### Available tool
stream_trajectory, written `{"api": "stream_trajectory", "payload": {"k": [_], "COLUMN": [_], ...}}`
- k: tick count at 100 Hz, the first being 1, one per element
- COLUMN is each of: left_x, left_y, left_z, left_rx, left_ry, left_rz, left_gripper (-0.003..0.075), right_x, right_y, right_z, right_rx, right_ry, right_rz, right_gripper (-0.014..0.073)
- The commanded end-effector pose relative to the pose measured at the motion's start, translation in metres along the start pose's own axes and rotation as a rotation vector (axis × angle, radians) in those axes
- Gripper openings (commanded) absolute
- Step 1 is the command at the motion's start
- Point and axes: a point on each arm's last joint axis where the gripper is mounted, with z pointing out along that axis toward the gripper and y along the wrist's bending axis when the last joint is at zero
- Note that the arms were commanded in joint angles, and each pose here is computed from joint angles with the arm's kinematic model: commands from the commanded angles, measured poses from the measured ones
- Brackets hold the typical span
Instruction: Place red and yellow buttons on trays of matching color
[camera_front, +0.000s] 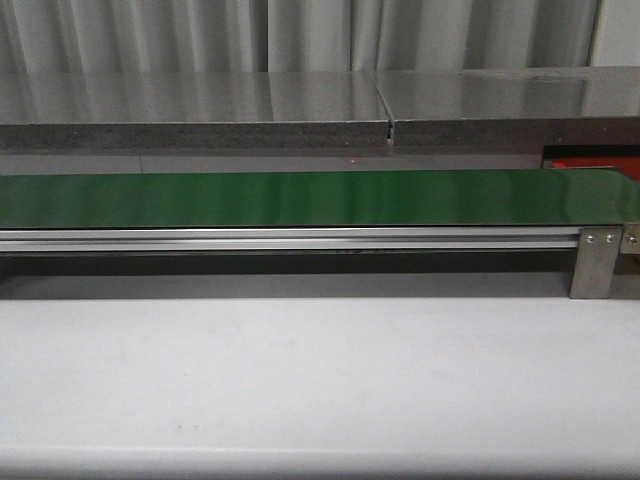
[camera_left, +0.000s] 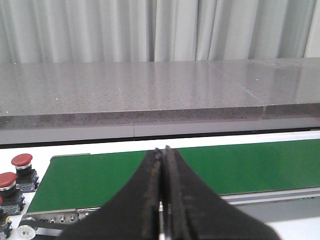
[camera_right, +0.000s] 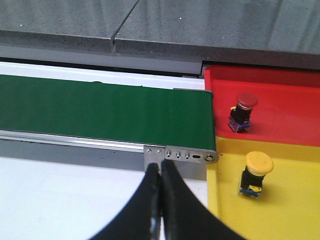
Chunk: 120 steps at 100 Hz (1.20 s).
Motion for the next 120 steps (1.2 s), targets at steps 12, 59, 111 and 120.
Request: {"api": "stream_trajectory", "payload": {"k": [12, 59, 111, 120], "left_x": [-0.021, -0.058, -0.034, -0.035], "left_y": [0.001, 0.011, 0.039, 0.045], "left_z": [0.005, 0.088, 0.167, 0.173], "left_rx": [0.011, 0.008, -0.105, -0.115], "left_ry": [-0.005, 0.204, 0.352, 0.394], "left_rz": [-0.032, -0.059, -0.099, -0.148], "left_gripper": [-0.0018, 0.0284, 0.0660, 0.0660], "right_x": [-0.014, -0.014, -0.014, -0.014], "right_y": [-0.001, -0.001, -0.001, -0.001], "right_z": [-0.003, -0.003, -0.003, -0.003], "right_rx": [0.020, 0.020, 0.020, 0.020], "right_ry": [-0.096, -0.096, -0.096, -0.096], "right_rz": [0.007, 0.007, 0.007, 0.007], "right_gripper": [-0.0118, -0.0118, -0.0118, -0.0118]}}
